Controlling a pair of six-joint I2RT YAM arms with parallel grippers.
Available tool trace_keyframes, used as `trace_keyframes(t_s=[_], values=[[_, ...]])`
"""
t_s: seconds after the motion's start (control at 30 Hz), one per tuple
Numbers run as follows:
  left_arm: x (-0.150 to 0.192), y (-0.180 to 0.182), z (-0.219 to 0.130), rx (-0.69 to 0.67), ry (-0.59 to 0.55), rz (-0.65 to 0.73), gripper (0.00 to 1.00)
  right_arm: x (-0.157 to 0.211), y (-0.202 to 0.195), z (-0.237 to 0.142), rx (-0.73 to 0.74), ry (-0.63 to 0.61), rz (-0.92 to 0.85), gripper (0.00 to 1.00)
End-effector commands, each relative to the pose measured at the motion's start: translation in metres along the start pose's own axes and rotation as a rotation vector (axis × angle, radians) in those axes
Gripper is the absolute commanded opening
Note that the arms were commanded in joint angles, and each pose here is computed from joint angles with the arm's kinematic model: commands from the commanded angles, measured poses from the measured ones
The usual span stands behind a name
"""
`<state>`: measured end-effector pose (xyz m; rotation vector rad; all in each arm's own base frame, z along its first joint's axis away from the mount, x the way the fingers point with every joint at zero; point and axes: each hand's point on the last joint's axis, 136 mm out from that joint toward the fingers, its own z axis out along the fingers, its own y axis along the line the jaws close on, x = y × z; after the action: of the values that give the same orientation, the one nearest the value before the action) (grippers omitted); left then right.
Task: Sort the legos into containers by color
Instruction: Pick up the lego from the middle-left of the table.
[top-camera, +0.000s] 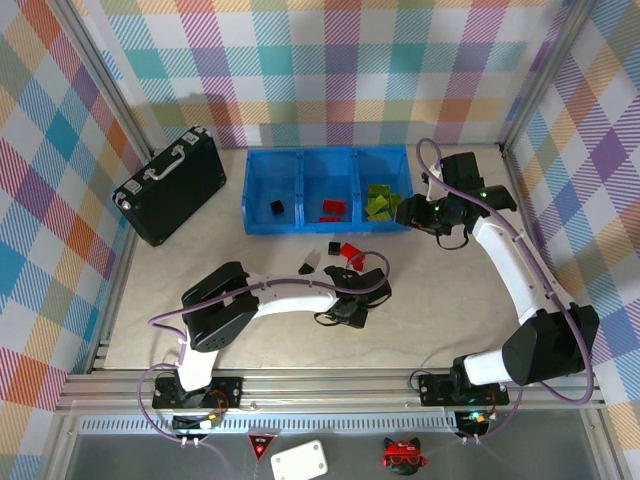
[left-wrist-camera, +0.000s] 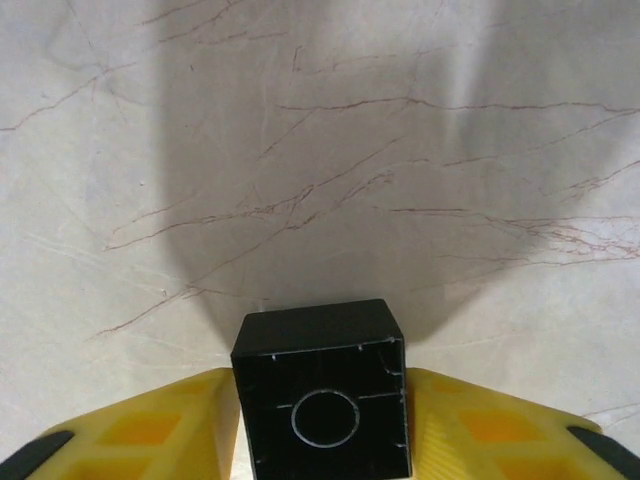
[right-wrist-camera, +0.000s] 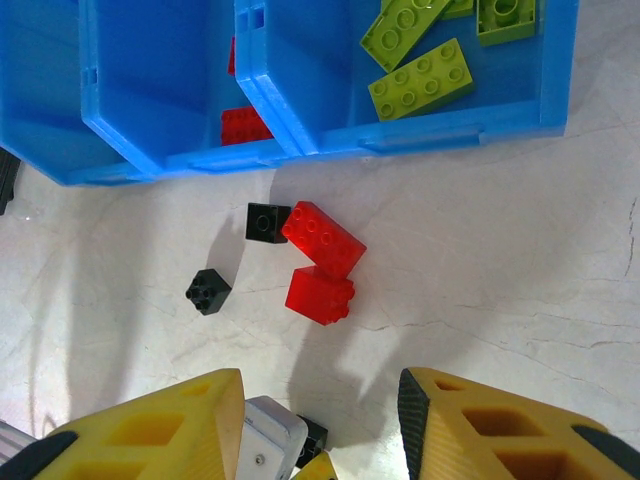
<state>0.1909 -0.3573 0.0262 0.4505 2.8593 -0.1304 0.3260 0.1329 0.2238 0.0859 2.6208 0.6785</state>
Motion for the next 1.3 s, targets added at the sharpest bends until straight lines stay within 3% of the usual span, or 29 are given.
trace_keyframes(t_s=[0.0,0.27,0.73,1.07,1.27], values=[[0.001,-0.004,-0.002,-0.008,0.01,0.011,0.38,0.006,0.002,-0.005,-0.014,0.006,0.009,0.46],[-0.004,0.0,-0.014,-0.003,-0.028,0.021,0.33,0.01,0.004,-0.002,-0.038,0.018,0.023,0.46],[-0.026,0.011,-0.077,0.083,-0.218,0.058,0.31,0.023,0.009,-0.005,-0.087,0.031,0.055,0.45],[-0.029,0.011,-0.1,0.121,-0.265,0.17,0.3,0.034,0.016,-0.011,-0.138,0.036,0.048,0.44],[-0.042,0.013,-0.113,0.1,-0.288,0.15,0.3,0.032,0.021,-0.01,-0.163,0.042,0.043,0.44]])
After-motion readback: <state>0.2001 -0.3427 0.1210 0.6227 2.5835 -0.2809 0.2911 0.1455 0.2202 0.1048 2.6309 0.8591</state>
